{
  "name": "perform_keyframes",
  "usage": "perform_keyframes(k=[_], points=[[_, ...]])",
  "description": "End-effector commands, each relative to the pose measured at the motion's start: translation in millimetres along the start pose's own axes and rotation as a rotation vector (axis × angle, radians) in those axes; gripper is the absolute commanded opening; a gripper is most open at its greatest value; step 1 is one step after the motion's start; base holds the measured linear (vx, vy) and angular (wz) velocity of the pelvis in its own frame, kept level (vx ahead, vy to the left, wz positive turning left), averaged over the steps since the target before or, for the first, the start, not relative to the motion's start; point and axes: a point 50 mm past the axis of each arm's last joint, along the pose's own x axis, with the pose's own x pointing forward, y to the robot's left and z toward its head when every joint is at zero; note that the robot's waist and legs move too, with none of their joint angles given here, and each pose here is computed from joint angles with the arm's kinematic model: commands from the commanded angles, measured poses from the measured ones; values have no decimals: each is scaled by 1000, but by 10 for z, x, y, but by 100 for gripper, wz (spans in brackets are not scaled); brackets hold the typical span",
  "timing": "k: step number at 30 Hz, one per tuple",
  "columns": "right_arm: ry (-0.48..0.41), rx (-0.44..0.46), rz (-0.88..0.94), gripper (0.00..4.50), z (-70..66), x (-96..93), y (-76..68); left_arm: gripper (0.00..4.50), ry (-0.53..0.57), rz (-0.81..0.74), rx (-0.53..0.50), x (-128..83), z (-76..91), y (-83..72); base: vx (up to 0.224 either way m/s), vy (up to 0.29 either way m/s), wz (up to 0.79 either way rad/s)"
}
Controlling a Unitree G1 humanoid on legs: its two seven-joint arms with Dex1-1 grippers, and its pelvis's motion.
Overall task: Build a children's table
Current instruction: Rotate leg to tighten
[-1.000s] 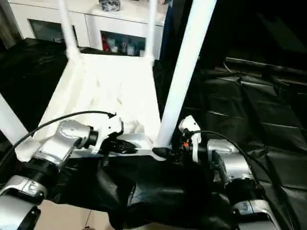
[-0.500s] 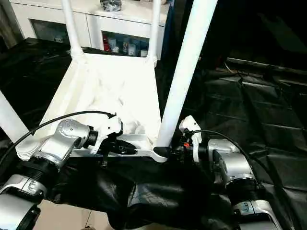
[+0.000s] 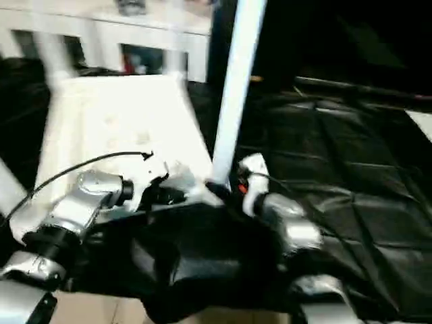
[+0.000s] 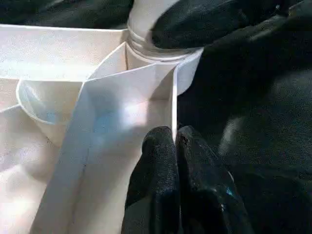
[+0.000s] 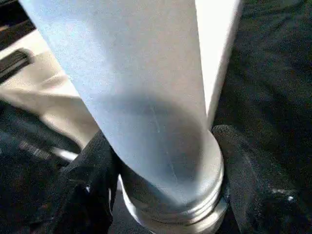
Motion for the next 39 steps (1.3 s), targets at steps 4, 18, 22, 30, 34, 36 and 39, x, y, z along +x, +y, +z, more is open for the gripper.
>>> perform_keyframes(k=[4,18,22,30,34,36,39], points=[[102,-9,-22,265,-203,292,280,0,-104,-174,38,393,297,-429,0,0,0],[51,-140,189,385,-51,144,231,0,-100,-144,46,322,270,-365,0,0,0],[83,-167,419,385,-7,-45,245,0,-89,-137,50,244,239,-263,0,0,0],[261,-151,690,361,-51,-405,212,0,-60,-183,87,132,197,-116,0,0,0],[290,-157,715,333,-78,-439,222,0,-48,-192,97,113,195,-77,0,0,0],[294,-154,723,323,-93,-428,241,0,-42,-193,105,112,201,-51,0,0,0],[295,-150,729,316,-94,-425,259,0,-42,-196,108,116,203,-44,0,0,0]])
